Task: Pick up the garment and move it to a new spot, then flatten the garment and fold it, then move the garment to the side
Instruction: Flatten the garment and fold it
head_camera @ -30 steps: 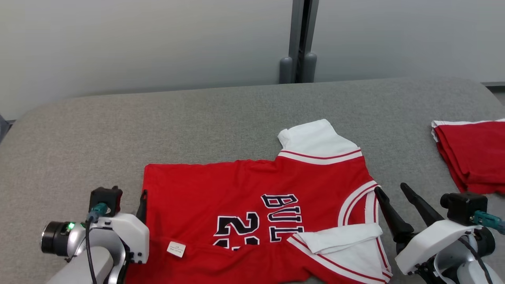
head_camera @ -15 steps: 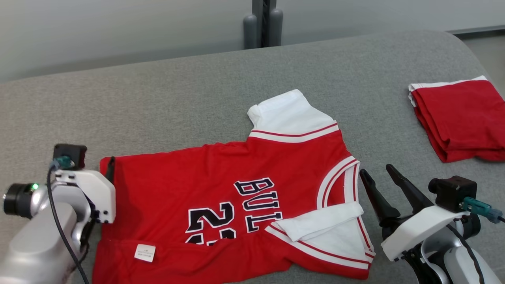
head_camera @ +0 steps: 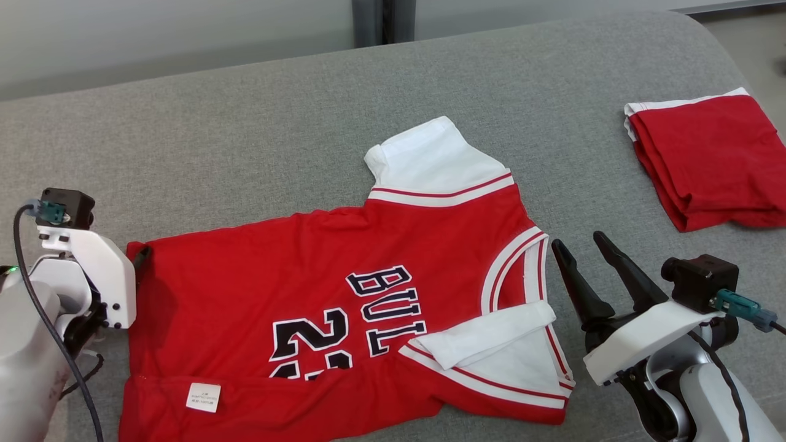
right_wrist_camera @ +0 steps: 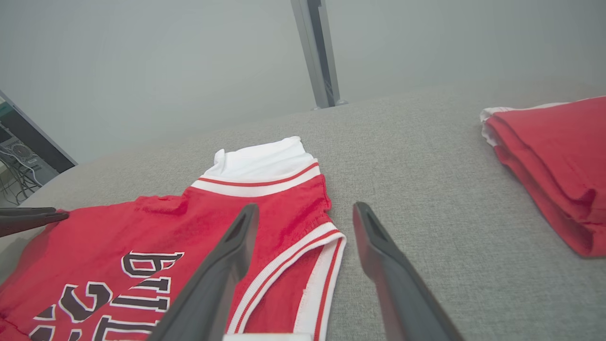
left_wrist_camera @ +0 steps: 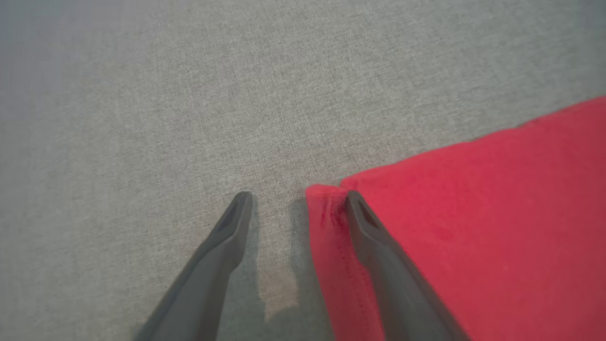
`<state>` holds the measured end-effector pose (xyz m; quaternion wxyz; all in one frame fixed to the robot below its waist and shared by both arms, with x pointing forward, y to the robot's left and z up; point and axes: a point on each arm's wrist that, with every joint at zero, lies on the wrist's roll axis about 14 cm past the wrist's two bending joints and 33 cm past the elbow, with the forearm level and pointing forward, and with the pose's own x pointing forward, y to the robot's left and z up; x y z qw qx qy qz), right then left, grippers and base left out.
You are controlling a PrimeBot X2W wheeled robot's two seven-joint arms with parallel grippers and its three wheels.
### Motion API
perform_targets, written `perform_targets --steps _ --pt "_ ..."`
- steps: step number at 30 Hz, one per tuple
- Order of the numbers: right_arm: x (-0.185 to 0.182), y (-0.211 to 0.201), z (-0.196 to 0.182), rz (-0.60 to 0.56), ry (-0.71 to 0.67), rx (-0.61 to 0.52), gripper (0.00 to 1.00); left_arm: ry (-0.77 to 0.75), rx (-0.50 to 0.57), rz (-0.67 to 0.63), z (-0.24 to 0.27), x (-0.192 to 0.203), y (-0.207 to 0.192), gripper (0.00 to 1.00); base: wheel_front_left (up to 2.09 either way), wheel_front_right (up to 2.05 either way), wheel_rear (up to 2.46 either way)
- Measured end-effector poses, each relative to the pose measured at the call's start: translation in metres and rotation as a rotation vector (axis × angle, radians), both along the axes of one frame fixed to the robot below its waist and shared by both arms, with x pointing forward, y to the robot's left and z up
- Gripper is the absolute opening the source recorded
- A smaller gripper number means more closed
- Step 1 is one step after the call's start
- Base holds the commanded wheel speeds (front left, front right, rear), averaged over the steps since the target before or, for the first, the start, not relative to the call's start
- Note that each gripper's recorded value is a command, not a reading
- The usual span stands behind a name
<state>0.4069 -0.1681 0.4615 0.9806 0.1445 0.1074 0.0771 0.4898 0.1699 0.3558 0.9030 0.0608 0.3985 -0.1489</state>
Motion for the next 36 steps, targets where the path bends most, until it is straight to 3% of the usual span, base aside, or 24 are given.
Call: perform_targets --steps 14,15,16,17,25,36 --pt "0.006 -0.003 -0.007 -0.009 0.011 -0.003 1.0 0.093 0.024 -0.035 -0.009 0.003 -0.003 0.98 0.0 0.0 0.0" --pt "0.006 -0.003 -0.007 -0.009 0.011 -0.004 1.0 0.097 0.018 -0.041 -0.009 0.002 -0.006 0.45 0.0 0.0 0.0" --pt "0.006 -0.003 -0.007 -0.009 0.011 -0.004 1.0 0.099 0.011 -0.046 -0.009 0.002 -0.009 0.19 0.0 0.0 0.0" --pt "0.006 -0.003 -0.008 -0.009 0.012 -0.004 1.0 0.099 0.004 -0.051 -0.008 0.001 -0.011 0.0 0.0 0.0 0.0" --pt "0.017 0.004 -0.002 0.015 -0.005 0.004 1.0 0.032 -0.149 -0.014 0.013 0.006 -0.028 0.0 0.0 0.0 0.0" --pt "0.085 0.029 0.007 0.123 0.014 -0.042 1.0 -0.117 -0.194 -0.005 0.037 -0.001 -0.018 0.0 0.0 0.0 0.0"
